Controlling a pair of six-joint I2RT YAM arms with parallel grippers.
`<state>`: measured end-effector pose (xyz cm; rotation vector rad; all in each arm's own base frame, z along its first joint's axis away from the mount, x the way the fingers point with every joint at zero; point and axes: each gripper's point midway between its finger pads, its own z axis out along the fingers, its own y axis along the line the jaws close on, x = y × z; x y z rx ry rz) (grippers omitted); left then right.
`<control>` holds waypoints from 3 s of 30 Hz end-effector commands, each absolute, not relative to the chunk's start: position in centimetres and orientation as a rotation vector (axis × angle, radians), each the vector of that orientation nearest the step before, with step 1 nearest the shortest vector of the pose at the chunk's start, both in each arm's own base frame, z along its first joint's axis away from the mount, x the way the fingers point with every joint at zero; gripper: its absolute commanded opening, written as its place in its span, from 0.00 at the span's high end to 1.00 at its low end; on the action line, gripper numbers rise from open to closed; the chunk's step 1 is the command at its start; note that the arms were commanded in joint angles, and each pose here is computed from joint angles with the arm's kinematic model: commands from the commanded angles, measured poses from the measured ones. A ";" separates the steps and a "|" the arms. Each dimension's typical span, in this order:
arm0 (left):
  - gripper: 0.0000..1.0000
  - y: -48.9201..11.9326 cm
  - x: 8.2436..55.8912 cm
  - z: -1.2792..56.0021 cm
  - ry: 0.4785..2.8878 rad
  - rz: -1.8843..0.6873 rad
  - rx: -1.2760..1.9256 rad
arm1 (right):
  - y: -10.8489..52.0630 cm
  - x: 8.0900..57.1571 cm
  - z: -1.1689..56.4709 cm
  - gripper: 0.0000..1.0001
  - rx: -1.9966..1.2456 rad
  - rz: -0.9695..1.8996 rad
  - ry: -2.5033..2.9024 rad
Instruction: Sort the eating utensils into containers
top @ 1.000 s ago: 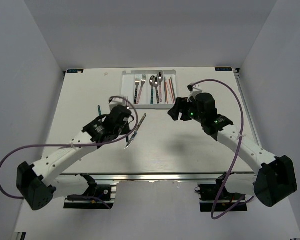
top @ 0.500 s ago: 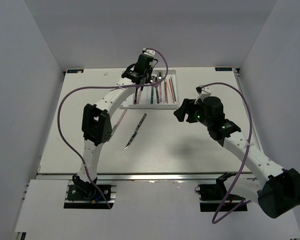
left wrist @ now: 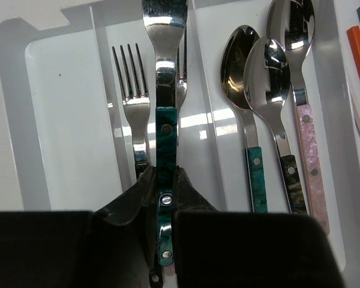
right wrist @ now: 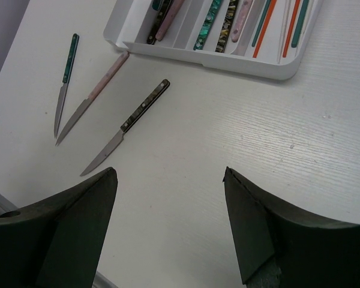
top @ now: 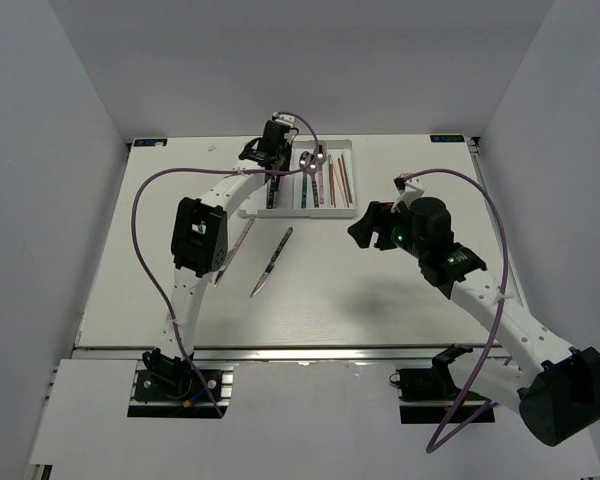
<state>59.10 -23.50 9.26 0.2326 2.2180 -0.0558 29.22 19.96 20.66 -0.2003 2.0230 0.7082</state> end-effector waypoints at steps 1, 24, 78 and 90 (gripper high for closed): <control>1.00 -23.5 60.2 11.3 2.156 -0.131 0.175 | 20.2 29.0 21.8 0.23 -0.224 0.737 1.975; 0.09 -22.8 58.0 15.0 2.103 -0.237 0.022 | 21.4 29.7 20.3 0.23 -0.251 0.769 2.023; 1.00 -27.1 30.8 3.7 2.463 -0.350 0.452 | 21.7 28.4 20.7 0.23 -0.346 0.807 1.956; 1.00 -21.0 43.5 17.2 2.168 -0.172 -0.021 | 21.5 28.9 20.0 0.22 -0.336 0.781 1.966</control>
